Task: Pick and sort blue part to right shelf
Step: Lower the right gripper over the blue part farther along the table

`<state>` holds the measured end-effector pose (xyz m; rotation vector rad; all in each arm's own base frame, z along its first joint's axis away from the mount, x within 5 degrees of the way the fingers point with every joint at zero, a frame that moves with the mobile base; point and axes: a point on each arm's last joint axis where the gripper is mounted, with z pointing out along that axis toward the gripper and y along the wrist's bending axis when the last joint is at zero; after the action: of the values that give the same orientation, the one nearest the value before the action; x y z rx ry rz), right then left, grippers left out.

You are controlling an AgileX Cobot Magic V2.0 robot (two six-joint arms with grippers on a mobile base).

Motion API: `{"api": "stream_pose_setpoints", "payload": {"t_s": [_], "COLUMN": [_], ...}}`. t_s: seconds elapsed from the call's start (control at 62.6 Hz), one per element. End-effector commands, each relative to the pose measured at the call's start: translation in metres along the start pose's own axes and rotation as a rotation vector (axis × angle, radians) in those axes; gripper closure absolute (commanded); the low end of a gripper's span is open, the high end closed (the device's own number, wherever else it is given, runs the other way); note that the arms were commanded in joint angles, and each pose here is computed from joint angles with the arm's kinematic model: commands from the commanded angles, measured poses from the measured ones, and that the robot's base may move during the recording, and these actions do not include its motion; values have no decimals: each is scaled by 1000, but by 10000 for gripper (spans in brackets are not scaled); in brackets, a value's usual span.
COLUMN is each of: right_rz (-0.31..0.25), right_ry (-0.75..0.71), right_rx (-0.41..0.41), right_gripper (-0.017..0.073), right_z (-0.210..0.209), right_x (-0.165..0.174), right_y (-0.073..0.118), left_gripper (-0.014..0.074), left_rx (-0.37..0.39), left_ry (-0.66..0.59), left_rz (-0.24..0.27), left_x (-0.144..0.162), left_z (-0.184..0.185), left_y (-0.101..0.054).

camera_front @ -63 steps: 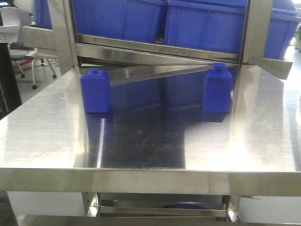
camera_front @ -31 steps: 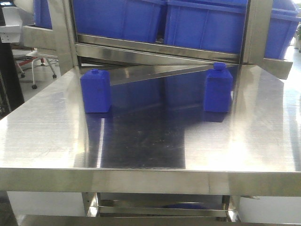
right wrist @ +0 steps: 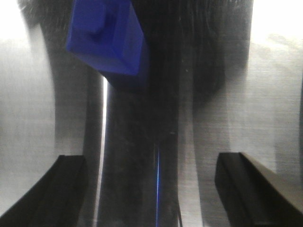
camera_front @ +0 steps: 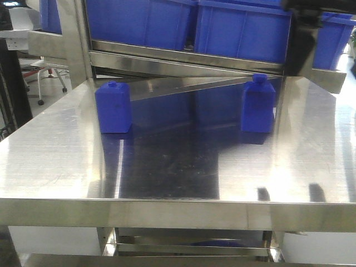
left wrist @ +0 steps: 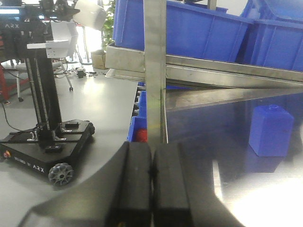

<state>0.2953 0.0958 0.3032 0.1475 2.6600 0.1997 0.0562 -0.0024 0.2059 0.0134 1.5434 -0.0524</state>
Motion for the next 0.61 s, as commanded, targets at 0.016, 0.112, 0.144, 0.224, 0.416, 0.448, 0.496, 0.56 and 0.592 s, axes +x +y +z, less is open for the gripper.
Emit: {"api": "stream_pose_setpoints", "payload": {"t_s": [0.016,0.112,0.144,0.224,0.416,0.448,0.496,0.56,0.592], "right_rz": [56,63,63,66,72,74,77,71,70], "right_ry": [-58,-36,-20,14,57,63,71,71,68], "right_rx": [-5,10,19,40,67,71,76,73,70], "right_gripper": [-65,-65,-65,-65,-65,-65,-65,-65,-65], "right_z": [-14,-11,-7,-3,9,11,14,18,19], "right_x": [-29,-46,-51,-63,-87,-89,-93,-96,-97], "right_y": [15,26,28,34,46,47,49,54,56], "left_gripper": [458,458,458,458,458,458,458,458,458], "left_rx": [6,6,6,6,6,6,6,6,6], "left_ry": [-82,-82,-82,-82,-82,-82,-82,-82,-82], "left_rz": [-20,-20,-20,-20,-20,-20,-20,-20,-20], "left_x": [-1,-1,-1,-1,-1,-1,-1,-1,-1], "left_z": [-1,-1,-1,-1,-1,-1,-1,-1,-1], "left_y": [0,0,0,0,0,0,0,0,0]}}
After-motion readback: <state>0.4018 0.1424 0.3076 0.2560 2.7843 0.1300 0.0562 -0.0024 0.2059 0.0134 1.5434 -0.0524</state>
